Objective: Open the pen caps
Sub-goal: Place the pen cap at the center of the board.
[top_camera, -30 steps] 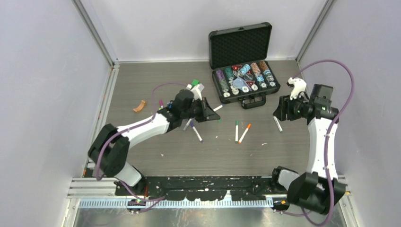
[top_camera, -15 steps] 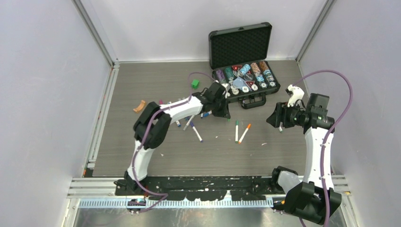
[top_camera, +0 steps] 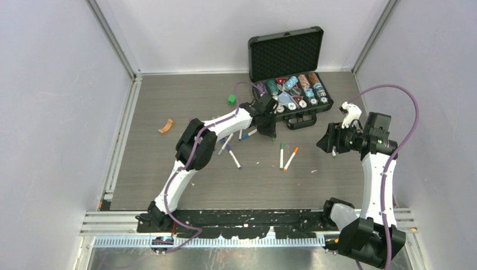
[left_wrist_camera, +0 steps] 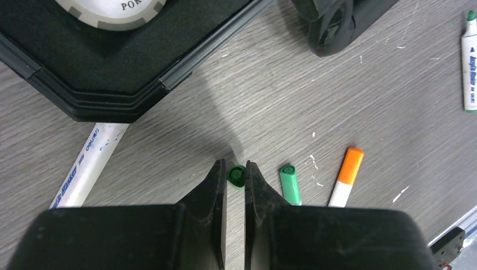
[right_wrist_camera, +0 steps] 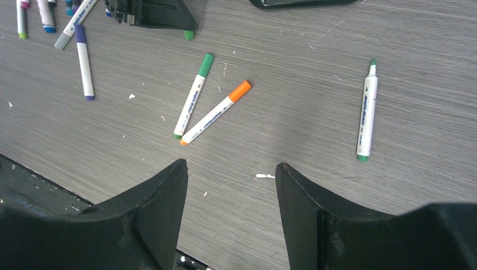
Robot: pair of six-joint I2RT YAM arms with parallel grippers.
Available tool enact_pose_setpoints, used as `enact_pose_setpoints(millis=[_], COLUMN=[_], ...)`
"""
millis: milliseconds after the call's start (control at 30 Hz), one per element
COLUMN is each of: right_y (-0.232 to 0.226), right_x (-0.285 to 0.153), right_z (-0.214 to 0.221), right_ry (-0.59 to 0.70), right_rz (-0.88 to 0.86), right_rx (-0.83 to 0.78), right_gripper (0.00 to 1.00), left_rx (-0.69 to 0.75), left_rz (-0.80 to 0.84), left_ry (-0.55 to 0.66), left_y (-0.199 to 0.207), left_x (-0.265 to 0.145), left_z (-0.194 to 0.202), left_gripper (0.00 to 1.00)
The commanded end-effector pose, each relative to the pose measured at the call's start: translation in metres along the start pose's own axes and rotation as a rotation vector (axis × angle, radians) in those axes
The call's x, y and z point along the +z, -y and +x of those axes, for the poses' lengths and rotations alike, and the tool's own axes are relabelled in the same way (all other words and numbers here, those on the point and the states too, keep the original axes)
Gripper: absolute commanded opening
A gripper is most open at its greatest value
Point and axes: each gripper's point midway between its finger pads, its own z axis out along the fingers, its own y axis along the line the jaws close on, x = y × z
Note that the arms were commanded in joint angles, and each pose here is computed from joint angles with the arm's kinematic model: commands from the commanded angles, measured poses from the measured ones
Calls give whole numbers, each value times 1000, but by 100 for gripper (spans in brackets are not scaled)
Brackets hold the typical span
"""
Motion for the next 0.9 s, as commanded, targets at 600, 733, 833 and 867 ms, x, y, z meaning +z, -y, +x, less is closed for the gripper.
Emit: enact_pose_setpoints(millis=[600, 733, 833, 867], right_y=[-1, -2, -2, -2], right_x=[1, 2, 1, 1], right_z=[-7, -6, -7, -7], right_ry=[26, 23, 24, 24], right_rz=[-16, -19, -22, -21], right_rx=[-12, -8, -11, -12], right_gripper=[64, 64, 64, 64], left_rx=[2, 0, 3, 4], left_rz=[-10, -11, -20, -24], left_ry=[35, 36, 33, 32], left_y=[-1, -2, -4, -5], left_x=[8, 9, 11, 11], left_z=[-26, -28, -27, -27], left_gripper=[7, 7, 10, 11])
